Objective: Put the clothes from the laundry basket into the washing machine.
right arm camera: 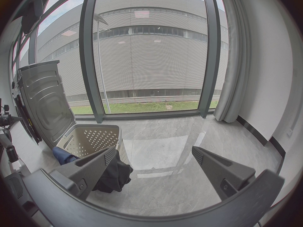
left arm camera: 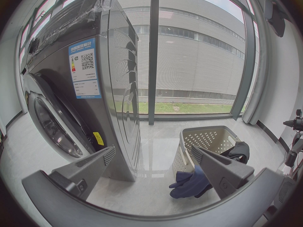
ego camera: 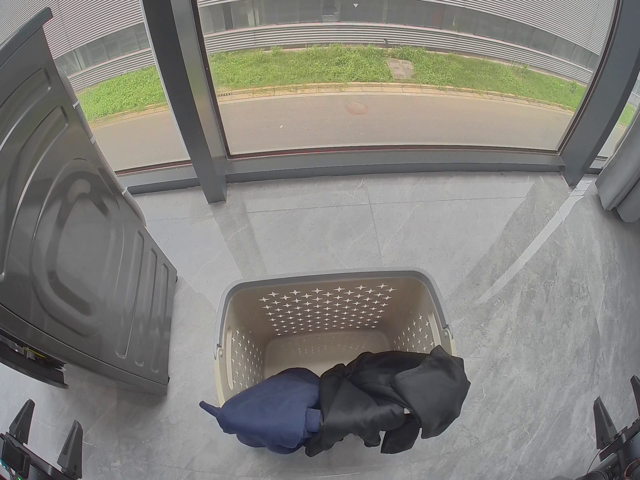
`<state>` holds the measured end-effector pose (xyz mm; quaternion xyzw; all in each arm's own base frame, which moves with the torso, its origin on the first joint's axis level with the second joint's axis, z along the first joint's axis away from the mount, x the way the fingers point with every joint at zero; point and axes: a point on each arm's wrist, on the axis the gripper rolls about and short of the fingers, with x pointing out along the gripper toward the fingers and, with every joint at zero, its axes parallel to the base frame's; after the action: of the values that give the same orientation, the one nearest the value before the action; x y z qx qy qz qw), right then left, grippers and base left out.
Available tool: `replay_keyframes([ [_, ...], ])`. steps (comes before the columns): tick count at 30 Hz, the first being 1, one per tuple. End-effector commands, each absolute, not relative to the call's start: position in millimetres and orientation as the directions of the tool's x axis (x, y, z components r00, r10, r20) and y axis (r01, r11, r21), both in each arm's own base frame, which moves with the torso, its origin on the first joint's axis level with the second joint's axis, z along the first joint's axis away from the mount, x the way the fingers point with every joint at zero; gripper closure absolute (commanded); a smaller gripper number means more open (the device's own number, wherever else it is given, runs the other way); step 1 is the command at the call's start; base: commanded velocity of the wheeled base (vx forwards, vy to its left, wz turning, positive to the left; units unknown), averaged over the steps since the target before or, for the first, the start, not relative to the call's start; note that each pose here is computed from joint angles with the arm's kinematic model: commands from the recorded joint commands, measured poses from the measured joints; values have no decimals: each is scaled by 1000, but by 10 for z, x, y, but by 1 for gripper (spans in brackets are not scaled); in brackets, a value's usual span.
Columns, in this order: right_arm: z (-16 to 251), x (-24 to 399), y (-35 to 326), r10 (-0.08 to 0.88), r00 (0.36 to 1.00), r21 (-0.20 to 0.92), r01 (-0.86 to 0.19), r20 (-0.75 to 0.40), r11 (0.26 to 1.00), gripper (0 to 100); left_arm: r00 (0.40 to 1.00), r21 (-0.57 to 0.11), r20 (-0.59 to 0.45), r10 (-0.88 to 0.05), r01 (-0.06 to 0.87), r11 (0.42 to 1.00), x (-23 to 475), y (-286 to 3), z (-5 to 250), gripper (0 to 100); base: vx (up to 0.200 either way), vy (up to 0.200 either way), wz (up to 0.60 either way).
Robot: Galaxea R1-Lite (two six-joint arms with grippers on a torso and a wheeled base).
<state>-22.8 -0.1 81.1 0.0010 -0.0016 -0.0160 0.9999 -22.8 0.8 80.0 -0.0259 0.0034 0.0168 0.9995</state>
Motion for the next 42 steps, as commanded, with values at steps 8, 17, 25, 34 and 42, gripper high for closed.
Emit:
replay_keyframes([
  [8,762,-215,-1,-32,999,1,32,-14,999,0,999,-54,-5,34,-34,998,-230,8,755,0,25,0,0],
  [17,762,-215,-1,-32,999,1,32,-14,999,0,999,-54,-5,34,-34,998,-230,8,755,0,111,0,0],
  [25,762,-215,-1,-32,999,1,32,-14,999,0,999,-54,-5,34,-34,998,-230,8,755,0,0,0,0],
  [34,762,-215,-1,-32,999,1,32,-14,999,0,999,-54,-5,34,-34,998,-230,8,755,0,133,0,0],
  [42,762,-215,-1,-32,999,1,32,-14,999,0,999,-54,-5,34,-34,998,-230,8,755,0,50,0,0],
])
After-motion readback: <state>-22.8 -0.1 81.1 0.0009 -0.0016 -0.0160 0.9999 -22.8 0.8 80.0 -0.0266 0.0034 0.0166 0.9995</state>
